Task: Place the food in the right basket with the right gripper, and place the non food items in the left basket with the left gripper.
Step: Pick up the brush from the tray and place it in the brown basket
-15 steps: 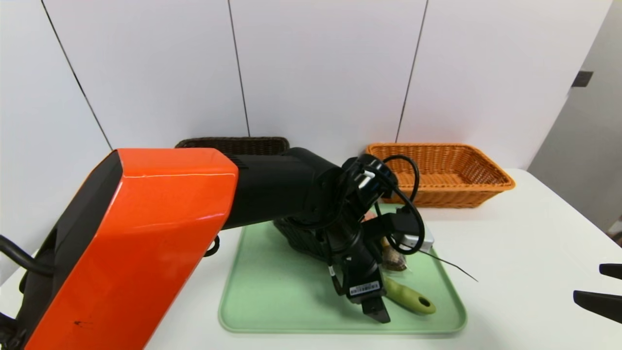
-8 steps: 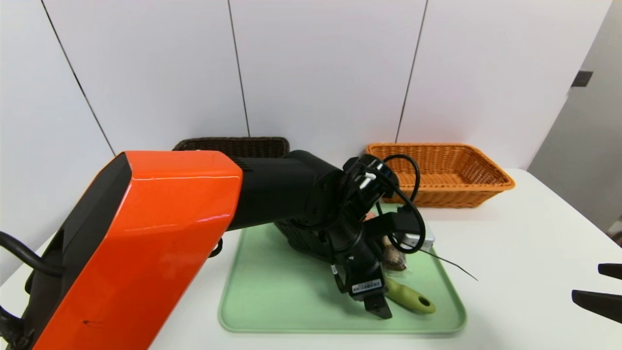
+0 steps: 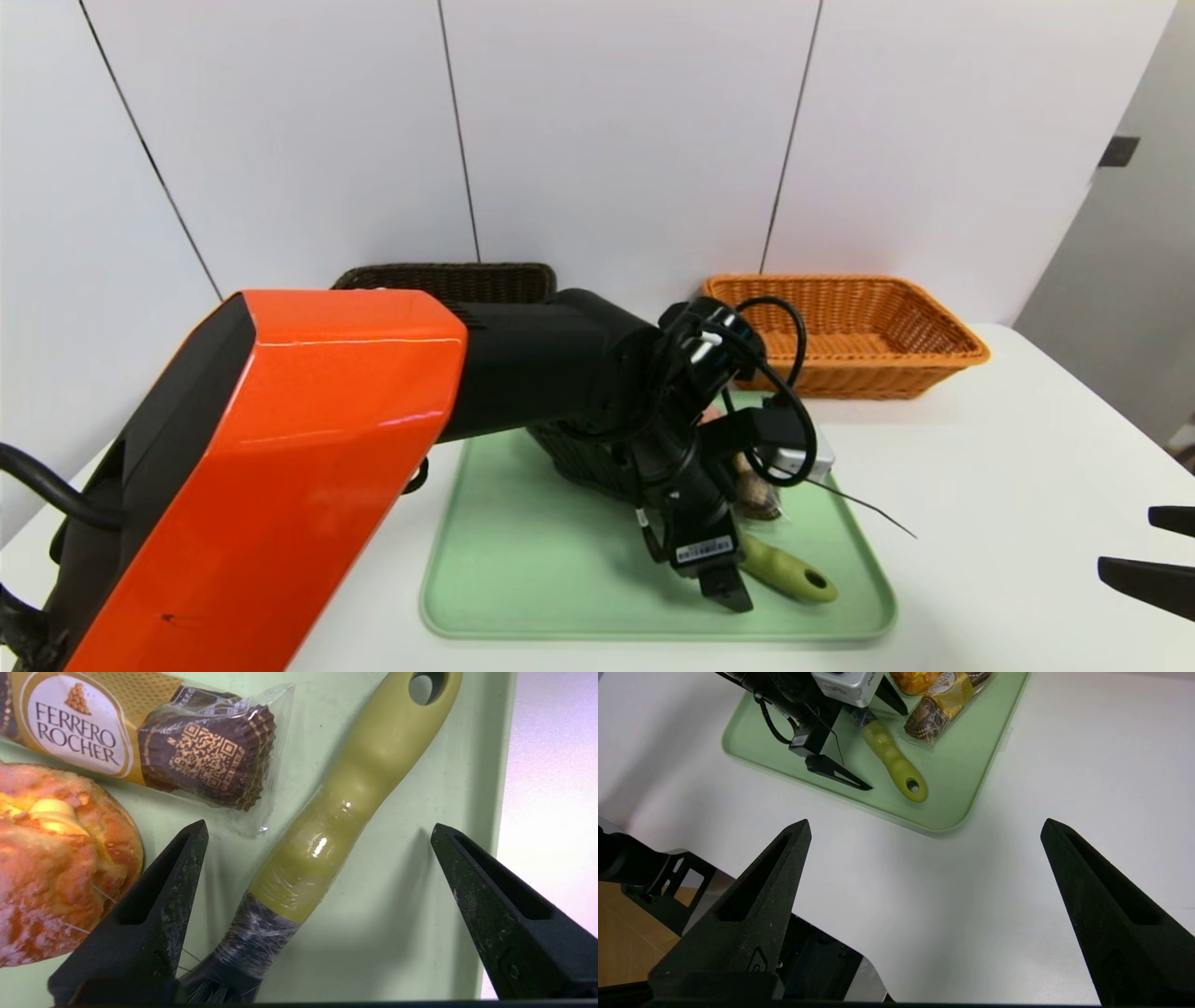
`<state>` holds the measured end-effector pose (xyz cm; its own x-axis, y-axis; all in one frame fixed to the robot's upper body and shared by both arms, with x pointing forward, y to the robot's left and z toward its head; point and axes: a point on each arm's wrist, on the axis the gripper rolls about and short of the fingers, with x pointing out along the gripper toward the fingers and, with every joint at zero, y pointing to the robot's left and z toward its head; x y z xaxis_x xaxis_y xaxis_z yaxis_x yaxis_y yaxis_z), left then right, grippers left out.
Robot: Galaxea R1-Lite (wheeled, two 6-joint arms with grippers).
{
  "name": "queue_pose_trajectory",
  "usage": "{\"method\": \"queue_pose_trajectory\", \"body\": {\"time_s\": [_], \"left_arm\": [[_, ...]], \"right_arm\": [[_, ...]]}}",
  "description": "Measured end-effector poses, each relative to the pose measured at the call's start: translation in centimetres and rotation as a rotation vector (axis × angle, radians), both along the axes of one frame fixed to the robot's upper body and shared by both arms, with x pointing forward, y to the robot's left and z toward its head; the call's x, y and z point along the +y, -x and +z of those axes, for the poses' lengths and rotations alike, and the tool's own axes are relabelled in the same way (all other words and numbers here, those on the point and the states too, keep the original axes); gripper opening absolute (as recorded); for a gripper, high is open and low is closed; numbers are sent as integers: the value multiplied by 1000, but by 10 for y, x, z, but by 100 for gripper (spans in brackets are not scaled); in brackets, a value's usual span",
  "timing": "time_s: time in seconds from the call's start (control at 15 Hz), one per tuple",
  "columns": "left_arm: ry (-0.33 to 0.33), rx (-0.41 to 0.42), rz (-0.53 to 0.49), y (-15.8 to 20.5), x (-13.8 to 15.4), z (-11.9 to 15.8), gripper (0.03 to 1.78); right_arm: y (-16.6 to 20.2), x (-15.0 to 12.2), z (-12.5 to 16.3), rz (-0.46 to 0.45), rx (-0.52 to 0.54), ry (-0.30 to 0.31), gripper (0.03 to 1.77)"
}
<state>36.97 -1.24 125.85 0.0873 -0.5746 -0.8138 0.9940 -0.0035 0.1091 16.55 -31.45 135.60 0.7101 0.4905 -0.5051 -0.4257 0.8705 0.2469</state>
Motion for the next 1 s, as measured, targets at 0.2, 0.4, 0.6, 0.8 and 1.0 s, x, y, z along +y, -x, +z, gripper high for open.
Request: {"method": "queue_pose_trajectory", "body": {"time_s": [0.2, 0.4, 0.6, 0.8, 1.0], "left_arm": [[2, 1, -5, 2, -2, 0, 169], [1, 1, -9, 3, -4, -1, 169], [1, 2, -10, 3, -5, -3, 169], [1, 2, -12, 3, -6, -4, 166], [0, 2, -14, 4, -7, -4, 114]], "right_arm": [[0, 0, 0, 0, 0, 0, 170], [0, 0, 0, 0, 0, 0, 170], [0, 0, 0, 0, 1, 0, 170], [0, 0, 0, 0, 1, 0, 170], [0, 0, 0, 0, 1, 0, 170]]}}
